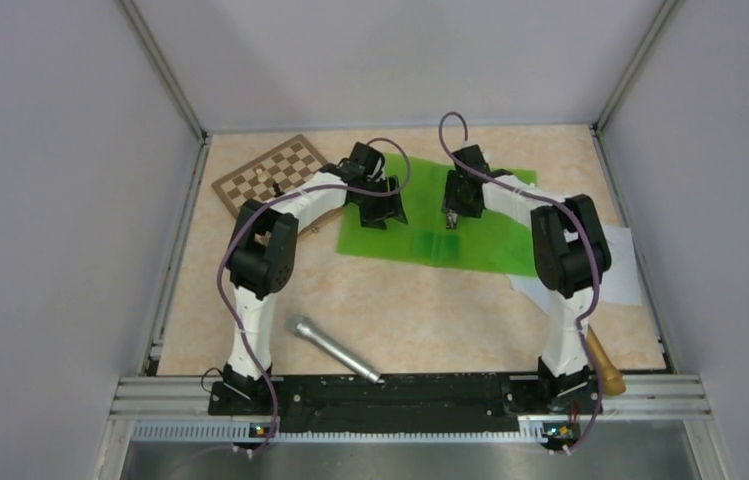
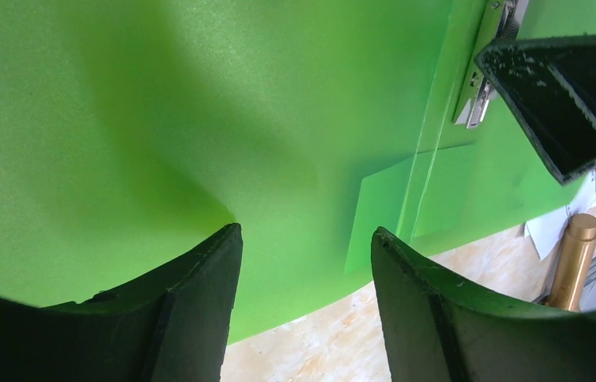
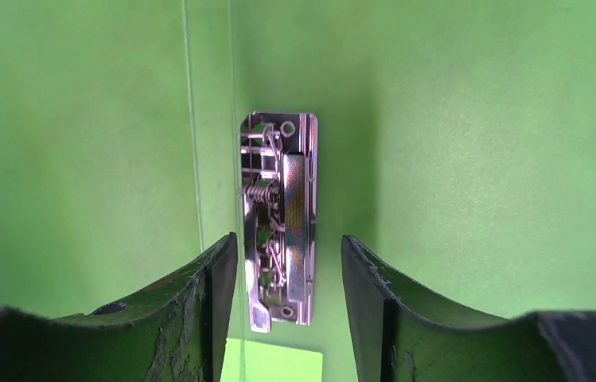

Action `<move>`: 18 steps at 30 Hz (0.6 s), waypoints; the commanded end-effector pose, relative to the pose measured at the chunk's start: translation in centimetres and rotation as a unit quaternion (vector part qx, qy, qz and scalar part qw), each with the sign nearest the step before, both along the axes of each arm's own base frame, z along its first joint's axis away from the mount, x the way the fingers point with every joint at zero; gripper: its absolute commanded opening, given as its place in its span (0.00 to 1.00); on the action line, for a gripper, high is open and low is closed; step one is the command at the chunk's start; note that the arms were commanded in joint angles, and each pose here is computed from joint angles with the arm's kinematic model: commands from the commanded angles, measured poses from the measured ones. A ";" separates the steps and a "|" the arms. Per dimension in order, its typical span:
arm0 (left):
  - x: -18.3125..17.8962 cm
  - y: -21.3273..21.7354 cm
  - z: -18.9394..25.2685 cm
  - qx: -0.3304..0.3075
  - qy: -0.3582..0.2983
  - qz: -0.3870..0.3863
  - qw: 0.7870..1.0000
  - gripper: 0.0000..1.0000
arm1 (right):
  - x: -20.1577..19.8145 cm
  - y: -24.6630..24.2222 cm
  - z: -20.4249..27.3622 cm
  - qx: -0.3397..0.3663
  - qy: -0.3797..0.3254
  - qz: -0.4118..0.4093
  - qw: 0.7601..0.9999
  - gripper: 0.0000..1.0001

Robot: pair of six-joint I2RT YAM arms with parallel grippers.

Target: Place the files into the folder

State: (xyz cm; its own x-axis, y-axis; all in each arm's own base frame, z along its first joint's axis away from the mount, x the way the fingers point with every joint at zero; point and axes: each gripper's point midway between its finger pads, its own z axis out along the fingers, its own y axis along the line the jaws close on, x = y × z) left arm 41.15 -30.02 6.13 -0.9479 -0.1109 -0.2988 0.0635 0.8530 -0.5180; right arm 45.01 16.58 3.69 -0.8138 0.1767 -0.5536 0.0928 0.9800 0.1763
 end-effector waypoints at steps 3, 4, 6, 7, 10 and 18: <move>-0.4 0.5 0.3 0.004 -0.006 -0.011 1.000 0.66 | 0.9 -1.0 -1.1 -0.087 0.007 -0.014 0.996 0.41; -0.5 0.5 0.5 0.003 -0.008 -0.012 1.000 0.66 | 0.8 -1.2 -1.4 -0.095 0.008 -0.015 0.995 0.37; -0.5 0.8 1.0 0.002 -0.012 -0.011 1.000 0.66 | 0.5 -1.1 -2.0 -0.097 0.015 -0.010 0.995 0.27; -0.6 0.9 1.2 0.000 -0.012 -0.012 1.000 0.66 | 0.4 -1.0 -2.2 -0.095 0.018 -0.005 0.995 0.21; -1.0 0.8 2.6 -0.014 -0.013 -0.017 1.000 0.66 | 0.0 -0.3 -2.3 -0.079 0.018 0.011 0.997 0.02; -3.1 1.1 8.5 -0.061 -0.057 -0.027 0.996 0.66 | -4.6 1.1 -2.0 -0.052 0.006 0.064 0.997 0.00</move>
